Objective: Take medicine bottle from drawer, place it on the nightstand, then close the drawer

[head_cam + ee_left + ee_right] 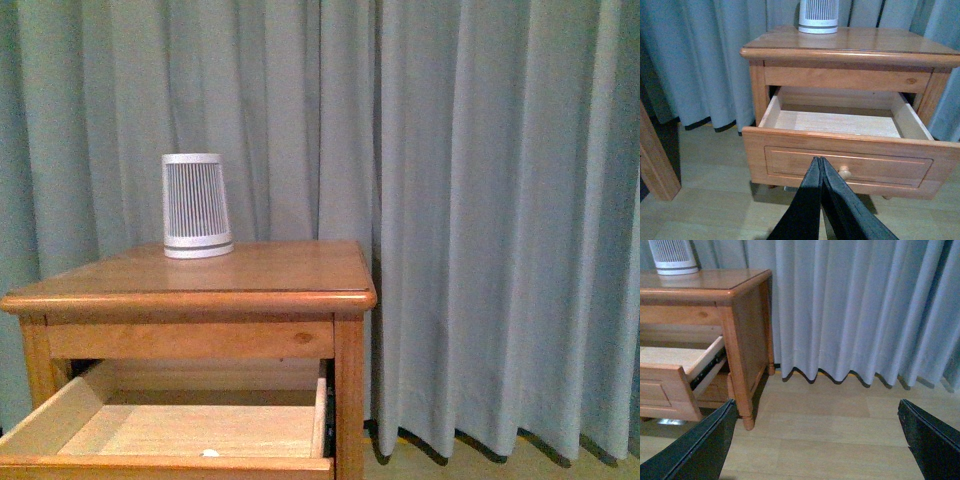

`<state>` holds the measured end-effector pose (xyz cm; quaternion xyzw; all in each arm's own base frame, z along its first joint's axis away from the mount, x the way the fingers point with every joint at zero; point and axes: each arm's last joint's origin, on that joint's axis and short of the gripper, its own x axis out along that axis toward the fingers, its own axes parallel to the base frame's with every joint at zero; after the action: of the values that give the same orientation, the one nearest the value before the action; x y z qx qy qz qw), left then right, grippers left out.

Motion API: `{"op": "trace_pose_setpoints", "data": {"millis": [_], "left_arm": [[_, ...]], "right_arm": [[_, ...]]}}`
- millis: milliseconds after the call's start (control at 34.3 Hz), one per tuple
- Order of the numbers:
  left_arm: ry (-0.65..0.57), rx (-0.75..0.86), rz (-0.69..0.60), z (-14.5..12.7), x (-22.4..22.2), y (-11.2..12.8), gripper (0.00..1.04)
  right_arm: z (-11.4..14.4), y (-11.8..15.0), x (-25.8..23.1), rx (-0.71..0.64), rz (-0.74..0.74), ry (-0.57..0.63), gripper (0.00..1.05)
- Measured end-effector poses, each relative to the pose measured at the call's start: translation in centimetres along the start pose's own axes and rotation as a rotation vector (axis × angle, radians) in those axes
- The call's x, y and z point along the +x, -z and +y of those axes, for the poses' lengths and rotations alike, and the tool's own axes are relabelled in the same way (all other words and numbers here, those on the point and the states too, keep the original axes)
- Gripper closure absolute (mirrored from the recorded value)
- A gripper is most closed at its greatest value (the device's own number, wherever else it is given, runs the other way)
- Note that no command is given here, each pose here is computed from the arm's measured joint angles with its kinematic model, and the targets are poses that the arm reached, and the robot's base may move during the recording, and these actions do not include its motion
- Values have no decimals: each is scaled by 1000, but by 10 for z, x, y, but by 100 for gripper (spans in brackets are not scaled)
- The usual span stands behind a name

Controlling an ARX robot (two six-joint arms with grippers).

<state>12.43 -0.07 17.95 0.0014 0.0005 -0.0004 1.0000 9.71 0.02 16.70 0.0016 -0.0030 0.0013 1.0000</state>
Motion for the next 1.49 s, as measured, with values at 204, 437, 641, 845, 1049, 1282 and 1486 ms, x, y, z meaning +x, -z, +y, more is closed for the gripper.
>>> {"op": "trace_pose_setpoints", "data": {"millis": [204, 437, 641, 845, 1049, 1282, 1486], "left_arm": [[4, 0, -16, 0, -5, 4, 102], [6, 0, -9, 0, -11, 10, 102], [4, 0, -13, 0, -15, 10, 102], [4, 0, 11, 0, -25, 14, 102], [0, -1, -5, 0, -27, 13, 77], [1, -1, -4, 0, -27, 13, 42], [1, -1, -5, 0, -27, 13, 6]], "right_arm": [[0, 0, 0, 0, 0, 0, 7], [0, 0, 0, 0, 0, 3, 7], [0, 0, 0, 0, -1, 4, 7], [0, 0, 0, 0, 2, 4, 7], [0, 0, 0, 0, 0, -4, 7], [0, 0, 0, 0, -1, -3, 7], [4, -7, 15, 79, -7, 261, 7]]}}
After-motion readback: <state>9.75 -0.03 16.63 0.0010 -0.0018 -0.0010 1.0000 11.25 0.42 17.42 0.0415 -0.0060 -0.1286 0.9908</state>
